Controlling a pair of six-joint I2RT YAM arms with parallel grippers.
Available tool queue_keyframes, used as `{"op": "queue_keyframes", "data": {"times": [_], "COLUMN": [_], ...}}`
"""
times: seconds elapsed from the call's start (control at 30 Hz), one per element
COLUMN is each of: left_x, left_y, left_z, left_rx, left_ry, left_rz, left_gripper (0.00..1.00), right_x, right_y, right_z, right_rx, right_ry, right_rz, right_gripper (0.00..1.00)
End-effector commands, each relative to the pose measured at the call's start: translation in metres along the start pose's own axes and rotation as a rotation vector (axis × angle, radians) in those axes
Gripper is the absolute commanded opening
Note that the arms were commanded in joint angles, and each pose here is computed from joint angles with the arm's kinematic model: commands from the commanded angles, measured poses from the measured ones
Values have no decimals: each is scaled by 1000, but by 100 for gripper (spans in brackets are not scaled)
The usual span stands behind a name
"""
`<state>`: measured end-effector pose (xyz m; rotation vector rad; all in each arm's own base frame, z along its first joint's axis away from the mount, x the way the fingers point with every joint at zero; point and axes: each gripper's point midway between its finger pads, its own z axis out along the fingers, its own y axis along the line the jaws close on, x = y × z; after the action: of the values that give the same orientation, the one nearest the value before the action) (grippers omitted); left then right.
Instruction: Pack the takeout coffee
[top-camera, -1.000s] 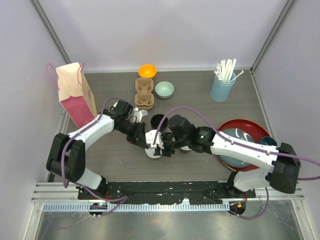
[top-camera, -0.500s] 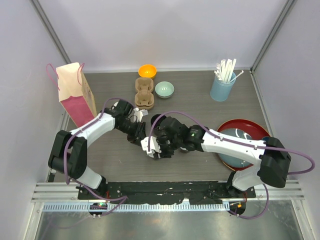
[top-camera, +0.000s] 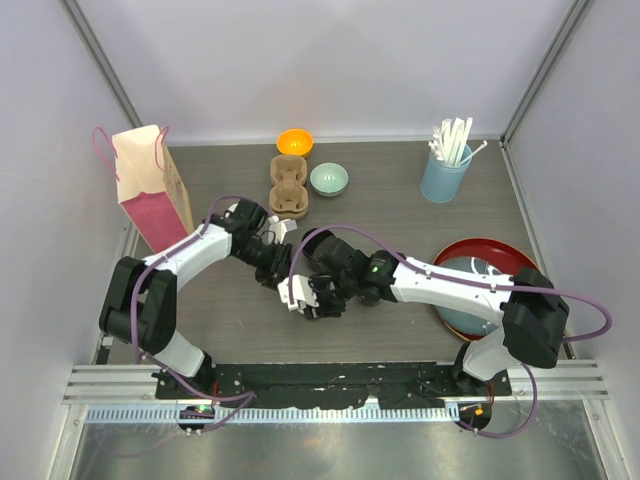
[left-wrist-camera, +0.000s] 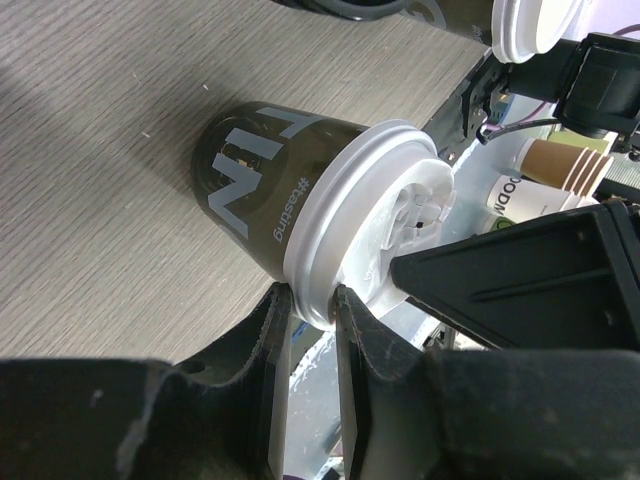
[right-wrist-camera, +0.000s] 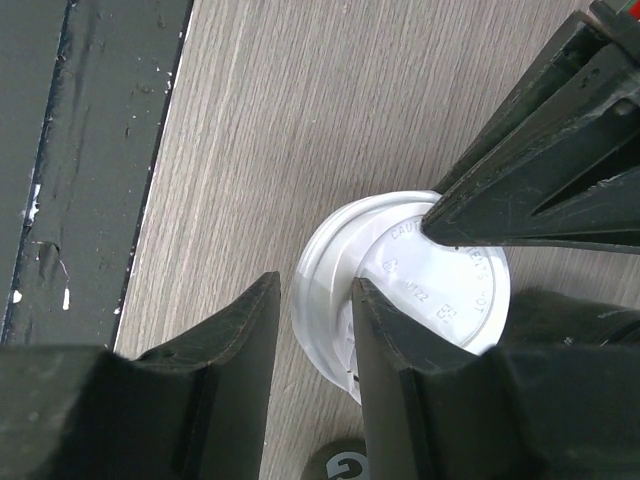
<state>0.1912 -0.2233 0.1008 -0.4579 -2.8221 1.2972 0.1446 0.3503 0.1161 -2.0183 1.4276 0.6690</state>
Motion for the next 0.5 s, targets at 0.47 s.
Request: {"op": "queue_keyframes", "data": {"times": [0.47], "left_x": [-3], "left_y": [7], "left_z": [2], "left_rx": [-11], "left_ry": [21], "left_rz": [1], "left_gripper": [25], "right_x": [-22], "right_y": [-13], "right_z": [-11], "right_rx": [25], "right_ry": [-38], "right_rz": [-16], "right_gripper": [41]}}
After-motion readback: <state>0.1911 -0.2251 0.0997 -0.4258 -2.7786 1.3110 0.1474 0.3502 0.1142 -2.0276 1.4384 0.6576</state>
